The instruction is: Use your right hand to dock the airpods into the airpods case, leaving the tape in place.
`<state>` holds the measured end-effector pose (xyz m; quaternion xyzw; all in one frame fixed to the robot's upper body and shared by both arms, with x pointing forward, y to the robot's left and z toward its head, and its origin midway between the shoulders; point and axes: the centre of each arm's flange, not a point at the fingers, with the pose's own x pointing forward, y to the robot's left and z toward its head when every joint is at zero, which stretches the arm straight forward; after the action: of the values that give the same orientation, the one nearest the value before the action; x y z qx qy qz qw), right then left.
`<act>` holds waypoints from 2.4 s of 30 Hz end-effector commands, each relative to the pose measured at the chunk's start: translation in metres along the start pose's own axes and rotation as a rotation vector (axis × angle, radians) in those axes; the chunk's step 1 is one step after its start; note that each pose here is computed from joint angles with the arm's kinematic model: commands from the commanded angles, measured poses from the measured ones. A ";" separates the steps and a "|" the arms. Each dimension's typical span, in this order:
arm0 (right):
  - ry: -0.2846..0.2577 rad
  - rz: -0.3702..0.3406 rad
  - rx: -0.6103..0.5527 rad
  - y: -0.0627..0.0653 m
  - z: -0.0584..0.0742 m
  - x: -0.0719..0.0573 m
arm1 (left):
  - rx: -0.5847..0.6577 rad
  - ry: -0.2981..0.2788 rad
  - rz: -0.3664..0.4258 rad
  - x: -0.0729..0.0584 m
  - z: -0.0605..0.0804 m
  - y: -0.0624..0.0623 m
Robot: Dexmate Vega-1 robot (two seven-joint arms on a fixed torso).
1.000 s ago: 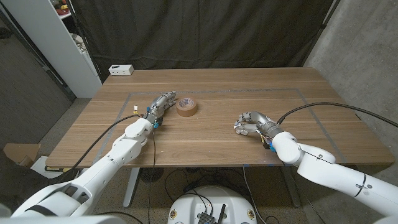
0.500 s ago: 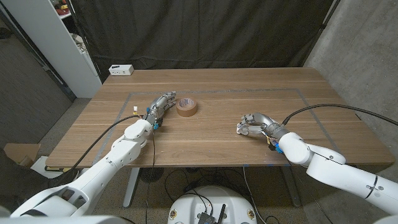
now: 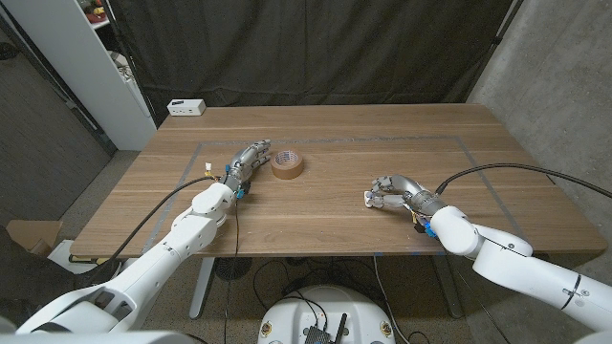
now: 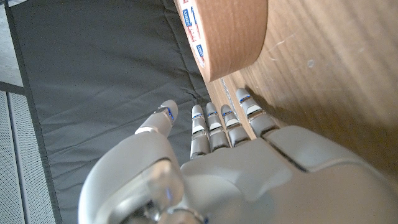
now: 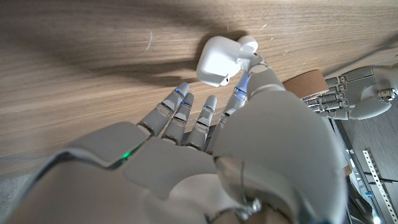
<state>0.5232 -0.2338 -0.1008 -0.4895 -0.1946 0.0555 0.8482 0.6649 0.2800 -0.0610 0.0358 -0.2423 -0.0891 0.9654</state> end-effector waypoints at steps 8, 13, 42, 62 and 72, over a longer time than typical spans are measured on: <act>-0.026 -0.063 -0.002 0.002 0.006 -0.012 | -0.005 0.012 -0.009 0.008 -0.003 0.000; -0.032 -0.095 0.013 0.002 0.007 -0.016 | -0.007 0.016 -0.007 0.008 -0.004 0.000; -0.004 -0.215 0.204 0.027 0.003 -0.024 | 0.003 0.009 -0.026 0.014 0.001 -0.007; 0.040 -0.223 0.213 0.035 -0.004 -0.024 | 0.006 0.013 -0.034 0.019 0.002 -0.009; 0.059 -0.231 0.226 0.039 -0.005 -0.024 | 0.005 0.013 -0.043 0.022 0.002 -0.008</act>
<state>0.5056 -0.2261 -0.1374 -0.3718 -0.2265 -0.0282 0.8998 0.6789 0.2677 -0.0518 0.0427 -0.2366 -0.1052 0.9649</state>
